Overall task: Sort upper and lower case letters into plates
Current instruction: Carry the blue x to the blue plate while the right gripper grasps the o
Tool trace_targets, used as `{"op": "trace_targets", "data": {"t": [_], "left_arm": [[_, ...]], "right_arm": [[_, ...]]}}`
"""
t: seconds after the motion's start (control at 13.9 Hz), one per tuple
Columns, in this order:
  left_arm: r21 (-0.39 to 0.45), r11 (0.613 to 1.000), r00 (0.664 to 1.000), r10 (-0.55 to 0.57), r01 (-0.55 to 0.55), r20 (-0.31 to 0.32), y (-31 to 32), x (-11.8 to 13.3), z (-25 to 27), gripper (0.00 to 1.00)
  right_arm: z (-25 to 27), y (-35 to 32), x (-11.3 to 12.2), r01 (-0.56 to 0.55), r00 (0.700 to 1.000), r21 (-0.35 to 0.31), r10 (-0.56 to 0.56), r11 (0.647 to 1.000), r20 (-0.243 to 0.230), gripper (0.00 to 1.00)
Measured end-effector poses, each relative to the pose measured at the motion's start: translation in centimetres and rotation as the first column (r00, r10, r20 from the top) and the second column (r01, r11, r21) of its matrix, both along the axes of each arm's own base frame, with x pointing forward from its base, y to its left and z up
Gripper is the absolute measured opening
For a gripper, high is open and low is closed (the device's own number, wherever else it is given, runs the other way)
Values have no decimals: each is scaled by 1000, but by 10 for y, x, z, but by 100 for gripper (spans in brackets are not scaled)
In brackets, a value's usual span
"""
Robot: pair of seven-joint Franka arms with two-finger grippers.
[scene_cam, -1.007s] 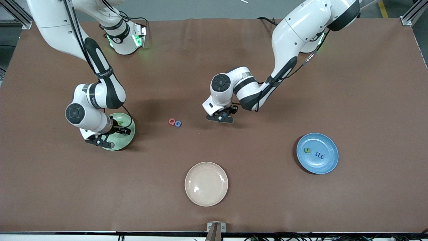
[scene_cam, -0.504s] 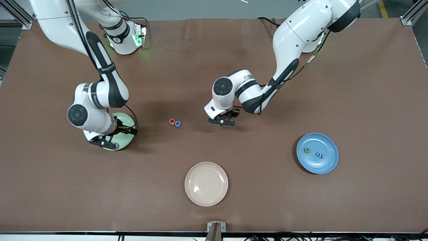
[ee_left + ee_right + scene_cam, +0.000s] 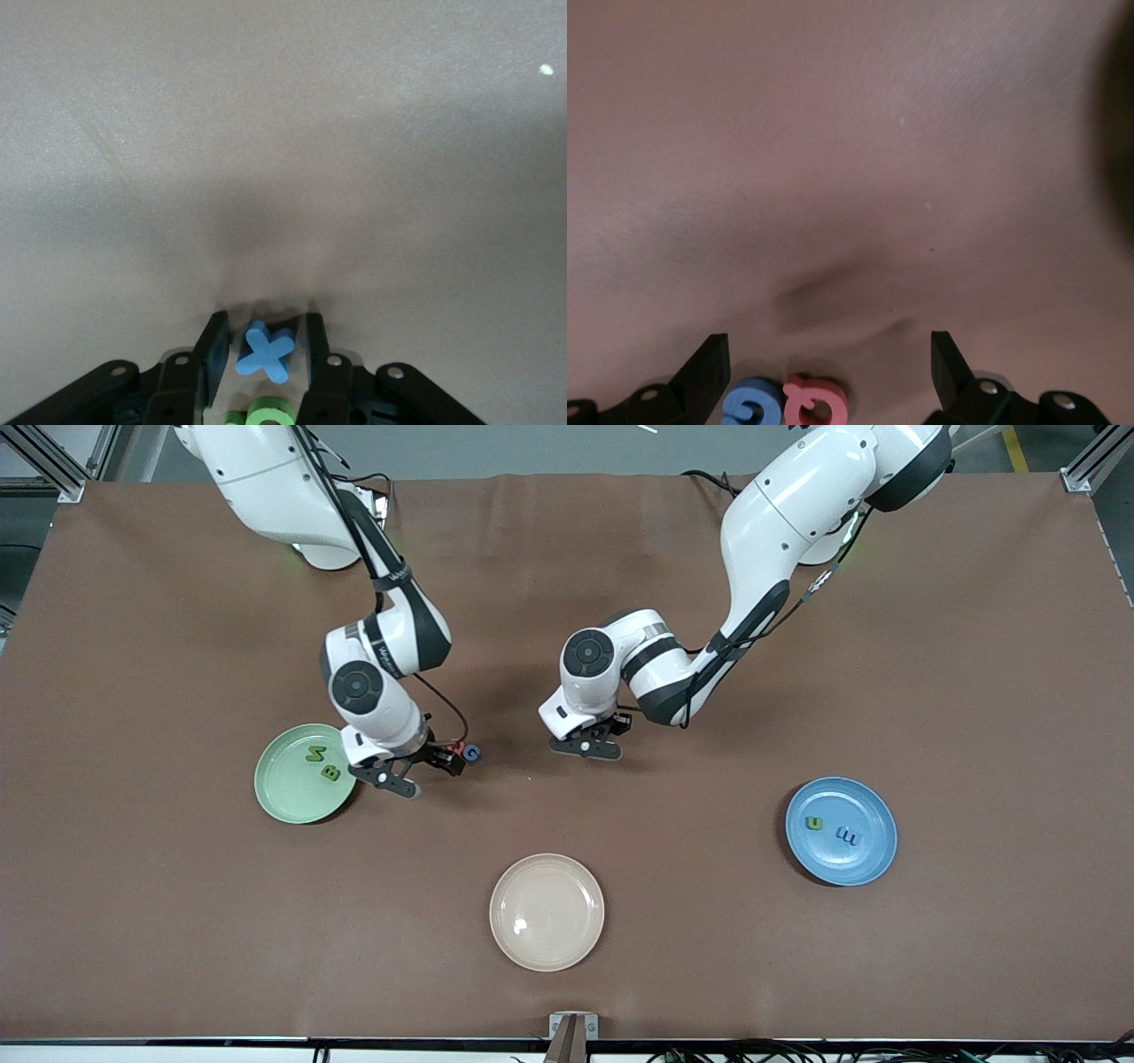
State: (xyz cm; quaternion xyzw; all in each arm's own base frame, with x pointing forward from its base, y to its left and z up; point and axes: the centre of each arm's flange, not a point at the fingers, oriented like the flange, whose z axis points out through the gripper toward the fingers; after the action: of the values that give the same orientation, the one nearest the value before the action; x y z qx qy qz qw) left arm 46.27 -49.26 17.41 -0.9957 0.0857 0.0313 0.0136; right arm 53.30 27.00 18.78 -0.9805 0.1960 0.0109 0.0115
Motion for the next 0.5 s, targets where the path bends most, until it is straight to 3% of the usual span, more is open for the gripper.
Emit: {"op": "trace_targets", "data": {"t": [0.14, 0.5], "left_arm": [[-2, 1000, 1000, -5, 5, 0, -3, -2, 1, 29], [4, 1000, 1000, 0, 0, 2, -1, 1, 2, 25]], "right_arm": [[-13, -5, 0, 6, 1000, -11, -7, 1000, -5, 100], [-24, -5, -12, 20, 1000, -21, -21, 1000, -13, 100]]}}
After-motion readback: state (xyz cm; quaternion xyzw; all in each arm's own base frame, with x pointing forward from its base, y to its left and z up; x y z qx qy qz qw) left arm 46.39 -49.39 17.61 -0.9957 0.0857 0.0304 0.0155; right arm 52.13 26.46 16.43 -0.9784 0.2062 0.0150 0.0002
